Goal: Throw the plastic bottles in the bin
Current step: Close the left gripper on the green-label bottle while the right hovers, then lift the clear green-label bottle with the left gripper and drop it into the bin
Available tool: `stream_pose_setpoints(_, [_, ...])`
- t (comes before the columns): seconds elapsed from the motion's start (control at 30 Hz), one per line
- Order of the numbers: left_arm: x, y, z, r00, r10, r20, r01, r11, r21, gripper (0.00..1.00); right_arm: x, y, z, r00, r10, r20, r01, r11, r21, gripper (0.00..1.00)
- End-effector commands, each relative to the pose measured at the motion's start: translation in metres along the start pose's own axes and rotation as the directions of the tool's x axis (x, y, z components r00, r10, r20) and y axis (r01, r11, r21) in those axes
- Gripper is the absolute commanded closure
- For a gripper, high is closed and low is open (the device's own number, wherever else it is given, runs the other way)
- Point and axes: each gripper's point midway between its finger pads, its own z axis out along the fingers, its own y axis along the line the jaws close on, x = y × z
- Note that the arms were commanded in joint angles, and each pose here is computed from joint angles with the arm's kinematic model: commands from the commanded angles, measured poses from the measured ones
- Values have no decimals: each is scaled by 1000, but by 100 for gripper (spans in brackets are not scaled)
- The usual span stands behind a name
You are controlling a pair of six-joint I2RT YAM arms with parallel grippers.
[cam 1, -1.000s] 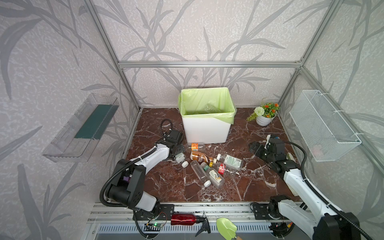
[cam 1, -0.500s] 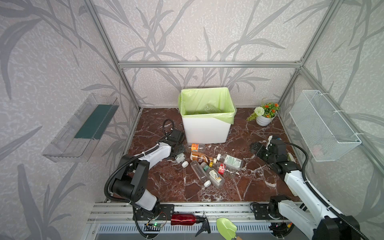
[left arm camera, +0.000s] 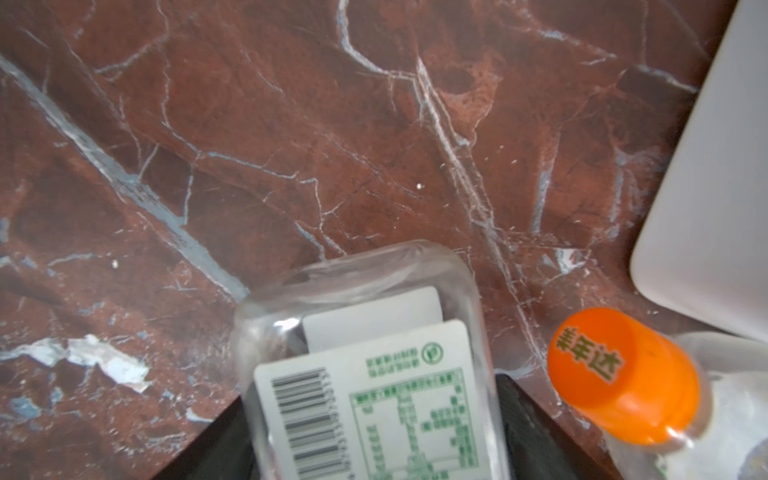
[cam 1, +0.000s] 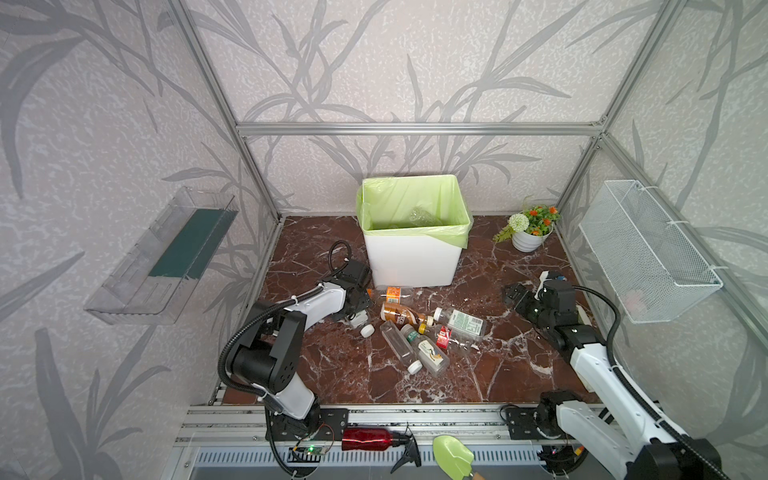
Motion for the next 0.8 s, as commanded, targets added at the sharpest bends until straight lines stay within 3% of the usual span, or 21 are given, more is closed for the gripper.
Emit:
stream_pose_setpoints(0.0, [3, 13, 3, 1000, 13, -10, -13, 999, -36, 17, 3, -6, 0, 1000, 21, 1, -21, 1000, 16, 1])
stream_pose_setpoints(0.43, [11, 12, 14, 998, -2, -55, 3, 1000, 20, 19, 2, -4, -1, 999, 34, 2, -34, 999, 10, 1])
stream_pose_setpoints(0.6, [-1, 8, -1, 1000, -19, -2, 19, 998, 62, 41, 1, -4, -1, 999, 34, 8, -34, 999, 11, 1])
stream_pose_setpoints(0.77, [-32, 7, -43, 993, -20, 118, 7, 995, 104, 50, -2, -3, -2, 1000, 26, 17, -26, 1000, 6, 1])
